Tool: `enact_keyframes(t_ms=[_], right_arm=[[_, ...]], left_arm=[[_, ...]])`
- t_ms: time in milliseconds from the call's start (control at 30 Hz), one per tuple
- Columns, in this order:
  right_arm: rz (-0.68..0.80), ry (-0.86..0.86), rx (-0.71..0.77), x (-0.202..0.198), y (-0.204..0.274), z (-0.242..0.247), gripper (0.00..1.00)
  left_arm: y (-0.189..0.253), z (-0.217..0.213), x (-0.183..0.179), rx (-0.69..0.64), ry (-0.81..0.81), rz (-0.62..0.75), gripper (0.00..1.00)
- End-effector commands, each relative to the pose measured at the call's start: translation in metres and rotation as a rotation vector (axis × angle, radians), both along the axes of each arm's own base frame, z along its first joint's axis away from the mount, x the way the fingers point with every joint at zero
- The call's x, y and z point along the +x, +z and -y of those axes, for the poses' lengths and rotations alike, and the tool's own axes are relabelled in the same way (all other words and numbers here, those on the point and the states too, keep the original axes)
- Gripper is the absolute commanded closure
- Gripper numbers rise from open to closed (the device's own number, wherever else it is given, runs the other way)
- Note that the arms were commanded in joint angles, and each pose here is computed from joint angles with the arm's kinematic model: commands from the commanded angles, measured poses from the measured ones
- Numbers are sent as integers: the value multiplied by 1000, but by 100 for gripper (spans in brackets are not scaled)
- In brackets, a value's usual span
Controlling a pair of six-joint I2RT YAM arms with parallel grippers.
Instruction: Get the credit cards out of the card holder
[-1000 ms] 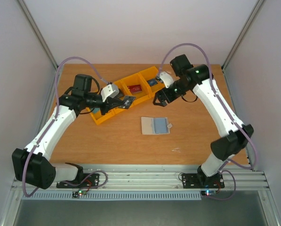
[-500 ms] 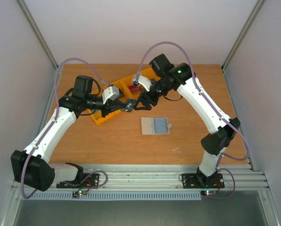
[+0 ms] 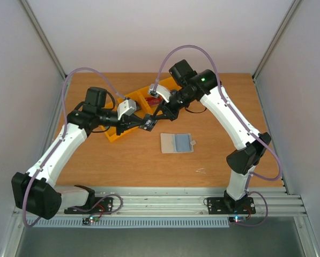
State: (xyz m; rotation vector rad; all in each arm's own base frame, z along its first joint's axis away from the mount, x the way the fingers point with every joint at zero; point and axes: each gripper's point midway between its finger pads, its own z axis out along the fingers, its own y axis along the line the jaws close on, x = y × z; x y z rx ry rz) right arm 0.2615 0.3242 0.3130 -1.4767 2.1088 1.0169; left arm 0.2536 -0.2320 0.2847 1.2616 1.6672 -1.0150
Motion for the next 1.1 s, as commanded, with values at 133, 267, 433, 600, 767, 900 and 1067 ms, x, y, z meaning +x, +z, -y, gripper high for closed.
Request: enact_keyframes(t_ms=[133,267,433,600,767,900,1067], right_arm=[[-103,-187,7,26,7,12,99],[-383,-546,79,87,3,44,99],[-656,-880,186,139,-25,69,99],[-674,-1114,255,160,-34,80,99],[-699,-1270,332,154,-36,82,99],[-727,-1280,350,143,-40,70,99],[-679,-1273,360,140,-27,66,99]], left_arm=[[11,-4,32,-24,176,103,48],[26,-15,75,-3,419,235,42],[42,13,83,48,462,458,47],[42,45,97,187,473,808,47],[34,62,110,247,415,978,47],[29,69,123,288,406,1040,49],[10,78,111,262,327,883,48]])
